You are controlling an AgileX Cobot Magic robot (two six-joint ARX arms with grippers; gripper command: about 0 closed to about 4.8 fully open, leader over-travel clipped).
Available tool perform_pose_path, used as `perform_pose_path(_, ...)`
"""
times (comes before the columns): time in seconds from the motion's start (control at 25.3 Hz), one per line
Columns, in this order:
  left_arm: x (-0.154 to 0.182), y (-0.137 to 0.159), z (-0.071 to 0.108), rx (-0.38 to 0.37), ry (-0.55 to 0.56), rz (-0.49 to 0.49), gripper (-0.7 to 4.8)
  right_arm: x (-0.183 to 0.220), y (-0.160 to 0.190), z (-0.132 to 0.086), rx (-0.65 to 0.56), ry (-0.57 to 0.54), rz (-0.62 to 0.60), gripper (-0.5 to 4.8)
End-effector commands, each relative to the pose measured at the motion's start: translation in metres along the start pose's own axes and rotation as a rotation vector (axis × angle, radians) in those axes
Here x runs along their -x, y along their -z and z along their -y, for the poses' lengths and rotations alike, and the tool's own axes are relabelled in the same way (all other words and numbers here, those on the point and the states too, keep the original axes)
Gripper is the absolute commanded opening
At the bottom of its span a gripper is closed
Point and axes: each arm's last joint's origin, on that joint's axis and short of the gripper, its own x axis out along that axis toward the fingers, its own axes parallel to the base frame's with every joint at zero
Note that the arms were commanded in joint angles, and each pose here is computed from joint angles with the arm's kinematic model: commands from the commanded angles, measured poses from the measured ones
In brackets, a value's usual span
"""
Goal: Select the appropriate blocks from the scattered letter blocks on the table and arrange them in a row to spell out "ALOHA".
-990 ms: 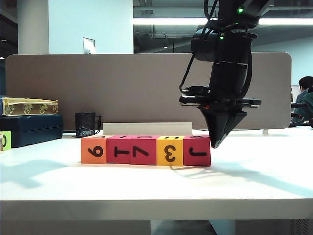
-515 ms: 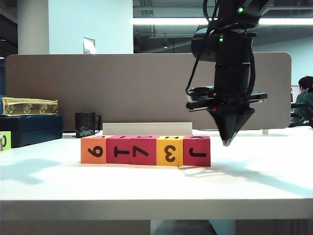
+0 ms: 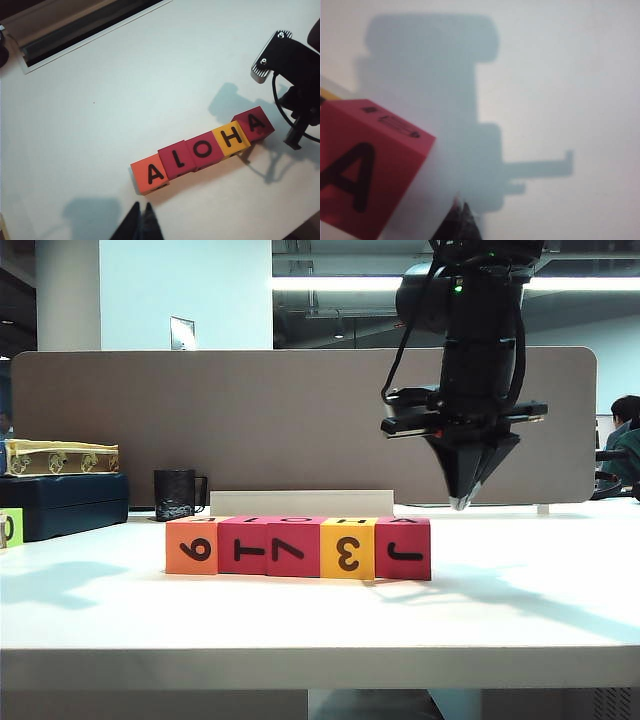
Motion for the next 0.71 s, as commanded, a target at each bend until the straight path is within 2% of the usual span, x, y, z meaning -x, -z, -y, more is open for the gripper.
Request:
perform_pose_path(0.04,0.003,0.0,0.0,-0.003,0.002,0.009,-0.06,-0.003,-0.001,-0.002,-0.008,-0.048,0.003,-0.04)
perform_pose_path(0.36,0.003,0.0,0.0,-0.004,0.003,0.002,-0.06,-0.018,-0.002,-0.006,-0.007,-0.114,-0.016,-0.04)
perform_pose_path(0.55,0.003,0.0,0.0,-0.004,0.002,0.008,-0.06,-0.018,-0.007,-0.009,-0.008,-0.198,0.025,-0.04)
perform_pose_path(0.71,0.003,0.0,0.0,-0.004,0.002,0.01,-0.06,-0.017,-0.008,-0.01,-0.009,-0.206,0.043,-0.04)
